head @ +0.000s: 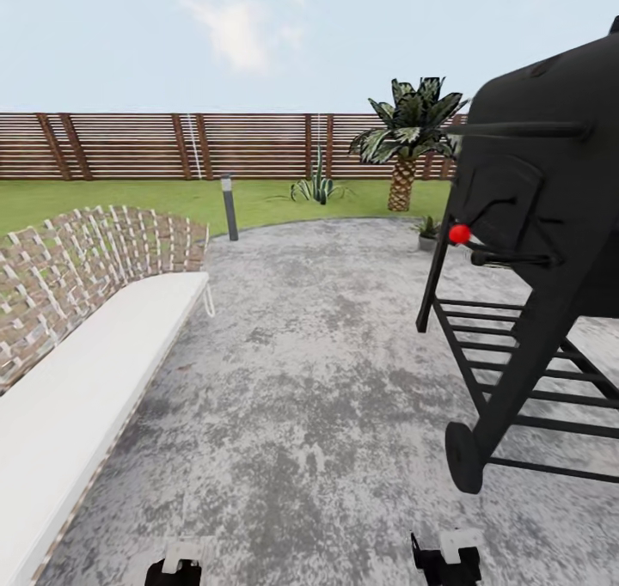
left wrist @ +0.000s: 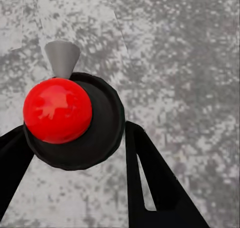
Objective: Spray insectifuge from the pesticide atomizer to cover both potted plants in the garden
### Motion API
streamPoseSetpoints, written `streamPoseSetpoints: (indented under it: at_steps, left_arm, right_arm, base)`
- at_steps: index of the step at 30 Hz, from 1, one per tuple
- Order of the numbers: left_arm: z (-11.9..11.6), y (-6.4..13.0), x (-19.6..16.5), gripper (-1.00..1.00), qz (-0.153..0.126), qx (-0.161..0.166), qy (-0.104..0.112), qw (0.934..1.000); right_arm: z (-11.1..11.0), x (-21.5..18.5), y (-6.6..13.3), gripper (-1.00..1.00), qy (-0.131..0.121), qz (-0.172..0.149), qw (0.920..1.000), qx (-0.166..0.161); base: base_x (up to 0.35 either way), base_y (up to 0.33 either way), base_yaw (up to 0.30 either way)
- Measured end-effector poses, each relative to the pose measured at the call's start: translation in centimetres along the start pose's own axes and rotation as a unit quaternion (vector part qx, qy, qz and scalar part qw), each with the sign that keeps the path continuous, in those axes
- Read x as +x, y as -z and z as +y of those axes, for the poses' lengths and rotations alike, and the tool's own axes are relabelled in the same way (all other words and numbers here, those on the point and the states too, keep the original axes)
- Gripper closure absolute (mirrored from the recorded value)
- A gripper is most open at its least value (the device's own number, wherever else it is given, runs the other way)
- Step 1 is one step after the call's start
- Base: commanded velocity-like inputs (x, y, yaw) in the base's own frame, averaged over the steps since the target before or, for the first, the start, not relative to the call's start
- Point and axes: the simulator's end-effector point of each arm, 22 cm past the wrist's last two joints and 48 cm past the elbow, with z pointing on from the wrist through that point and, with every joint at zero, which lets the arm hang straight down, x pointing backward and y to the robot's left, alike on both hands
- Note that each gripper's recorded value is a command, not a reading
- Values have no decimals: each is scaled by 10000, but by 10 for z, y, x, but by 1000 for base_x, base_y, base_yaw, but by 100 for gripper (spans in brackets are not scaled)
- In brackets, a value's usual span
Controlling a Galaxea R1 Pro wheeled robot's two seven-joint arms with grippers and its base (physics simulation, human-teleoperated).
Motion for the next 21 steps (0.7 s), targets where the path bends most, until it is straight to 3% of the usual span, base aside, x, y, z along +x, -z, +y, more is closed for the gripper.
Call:
streamPoseSetpoints:
  at_steps: [21]
  left_arm:
    - [0, 0, 0, 100, 1, -1, -3, 10000]
  right_arm:
    - [0, 0, 0, -100, 0, 1, 10000, 0]
  base:
    - [334, 99, 0]
